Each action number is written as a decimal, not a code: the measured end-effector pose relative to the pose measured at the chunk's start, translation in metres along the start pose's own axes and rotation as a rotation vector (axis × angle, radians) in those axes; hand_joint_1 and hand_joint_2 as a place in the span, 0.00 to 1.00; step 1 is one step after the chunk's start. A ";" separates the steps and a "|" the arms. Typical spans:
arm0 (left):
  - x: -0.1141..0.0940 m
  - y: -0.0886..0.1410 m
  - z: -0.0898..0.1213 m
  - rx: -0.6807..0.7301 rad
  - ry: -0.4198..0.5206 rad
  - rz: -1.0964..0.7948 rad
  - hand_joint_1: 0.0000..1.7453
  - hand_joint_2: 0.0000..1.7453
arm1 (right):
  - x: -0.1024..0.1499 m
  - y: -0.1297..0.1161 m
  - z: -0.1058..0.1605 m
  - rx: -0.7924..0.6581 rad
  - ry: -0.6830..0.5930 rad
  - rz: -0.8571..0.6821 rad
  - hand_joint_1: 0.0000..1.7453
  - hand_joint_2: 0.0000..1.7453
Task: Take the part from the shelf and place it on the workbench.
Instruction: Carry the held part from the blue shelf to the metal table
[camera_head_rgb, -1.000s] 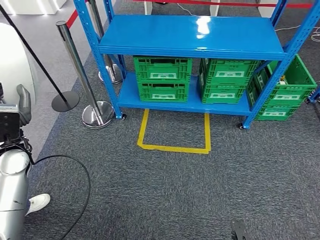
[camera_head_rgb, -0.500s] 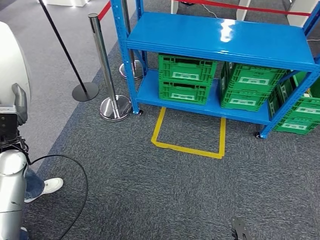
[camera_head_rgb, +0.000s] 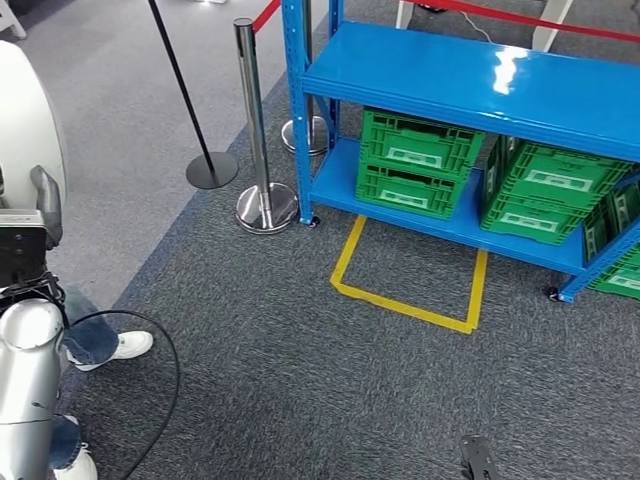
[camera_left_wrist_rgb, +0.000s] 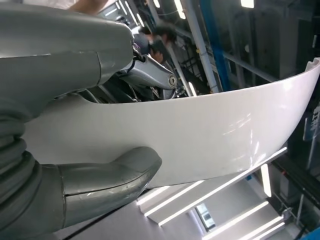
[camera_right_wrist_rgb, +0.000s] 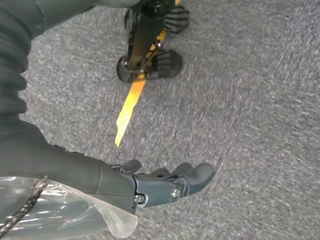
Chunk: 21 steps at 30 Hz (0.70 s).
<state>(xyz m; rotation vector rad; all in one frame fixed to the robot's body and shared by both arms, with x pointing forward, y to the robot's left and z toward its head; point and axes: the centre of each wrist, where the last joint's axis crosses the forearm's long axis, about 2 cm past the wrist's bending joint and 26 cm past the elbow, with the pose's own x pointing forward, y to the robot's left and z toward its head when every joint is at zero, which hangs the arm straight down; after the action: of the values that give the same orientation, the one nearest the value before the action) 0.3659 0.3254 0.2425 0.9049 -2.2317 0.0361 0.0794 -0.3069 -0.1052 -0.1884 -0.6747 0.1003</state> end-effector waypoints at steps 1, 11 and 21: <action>0.000 0.000 0.000 0.000 0.000 0.000 1.00 1.00 | 0.001 0.000 0.000 0.000 -0.001 0.000 0.00 1.00; 0.001 -0.002 0.001 -0.004 -0.001 0.003 1.00 1.00 | 0.001 0.000 0.000 -0.001 -0.002 -0.001 0.00 1.00; 0.002 -0.003 0.001 -0.003 -0.001 0.006 1.00 1.00 | 0.001 0.000 0.000 -0.001 -0.002 -0.002 0.00 1.00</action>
<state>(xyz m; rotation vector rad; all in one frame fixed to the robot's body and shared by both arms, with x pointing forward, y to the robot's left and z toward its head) 0.3658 0.3219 0.2425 0.8972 -2.2351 0.0351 0.0804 -0.3067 -0.1050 -0.1888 -0.6771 0.0982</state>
